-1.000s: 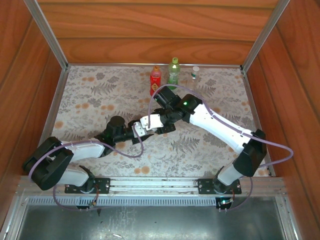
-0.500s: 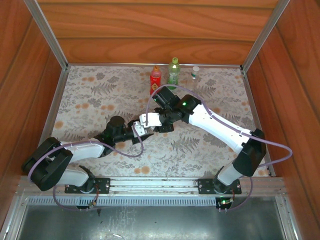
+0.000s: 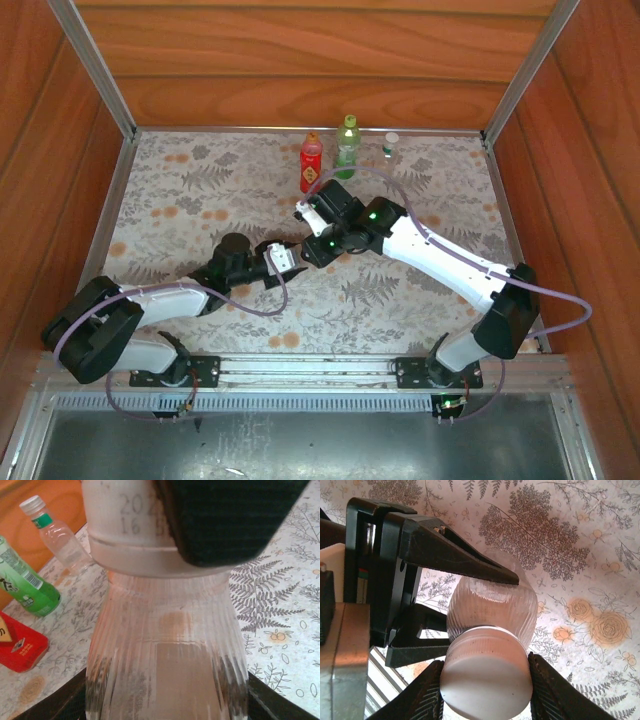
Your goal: Screw on the bottle caps
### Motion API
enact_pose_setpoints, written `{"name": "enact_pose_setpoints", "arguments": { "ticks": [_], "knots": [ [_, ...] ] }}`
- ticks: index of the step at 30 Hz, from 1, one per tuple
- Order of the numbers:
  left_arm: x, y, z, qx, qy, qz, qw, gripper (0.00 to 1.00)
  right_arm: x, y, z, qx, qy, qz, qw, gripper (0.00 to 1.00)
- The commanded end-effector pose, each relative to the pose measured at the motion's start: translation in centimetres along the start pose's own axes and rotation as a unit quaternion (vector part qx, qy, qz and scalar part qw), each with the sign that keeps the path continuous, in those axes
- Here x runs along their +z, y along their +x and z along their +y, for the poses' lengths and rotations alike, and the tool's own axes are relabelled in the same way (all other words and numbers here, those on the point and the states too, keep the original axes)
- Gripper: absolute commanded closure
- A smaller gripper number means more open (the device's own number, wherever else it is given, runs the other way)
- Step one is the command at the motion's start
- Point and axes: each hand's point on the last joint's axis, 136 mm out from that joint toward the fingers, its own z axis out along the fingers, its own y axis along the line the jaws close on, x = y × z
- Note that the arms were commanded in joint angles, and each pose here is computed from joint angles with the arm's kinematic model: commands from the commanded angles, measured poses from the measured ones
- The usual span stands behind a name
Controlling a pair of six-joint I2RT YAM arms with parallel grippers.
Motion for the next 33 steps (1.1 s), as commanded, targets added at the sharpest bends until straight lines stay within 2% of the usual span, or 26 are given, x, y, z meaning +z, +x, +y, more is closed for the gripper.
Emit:
{"name": "enact_pose_setpoints", "arguments": {
  "ticks": [1,4,8,13,19,24,26,29,33],
  "knots": [
    [-0.4,1.0,-0.3,0.015,-0.003,0.016,1.000,0.44,-2.7,0.6,1.1,-0.032,-0.026,-0.017,0.999,0.59],
    [-0.4,0.9,-0.7,0.015,0.008,0.011,1.000,0.44,-3.6,0.7,1.1,-0.154,-0.028,-0.047,0.987,0.46],
    [-0.6,0.5,-1.1,0.007,0.019,0.001,1.000,0.44,-4.4,1.2,1.5,-0.305,-0.035,-0.064,0.950,0.40],
    [-0.6,0.3,-1.3,0.004,0.023,-0.002,1.000,0.44,-4.5,0.5,1.7,-0.372,-0.037,-0.070,0.925,0.37],
    [-0.5,0.3,-1.4,0.001,0.027,-0.003,1.000,0.44,-2.6,-0.3,0.8,-0.404,-0.024,-0.054,0.913,0.37],
    [-0.5,0.3,-1.4,-0.001,0.027,-0.003,1.000,0.44,-1.0,-0.6,0.4,-0.394,-0.021,-0.035,0.918,0.48],
    [-0.5,0.3,-1.4,-0.002,0.027,-0.003,1.000,0.44,-0.9,-0.7,0.6,-0.390,-0.027,-0.039,0.920,0.58],
    [-0.5,0.3,-1.4,-0.005,0.027,-0.002,1.000,0.44,-0.8,-0.7,0.6,-0.379,-0.029,-0.040,0.924,0.67],
    [-0.5,0.4,-1.2,-0.008,0.022,0.000,1.000,0.44,-0.6,-0.9,0.1,-0.302,-0.018,-0.031,0.952,0.82]
  ]
}}
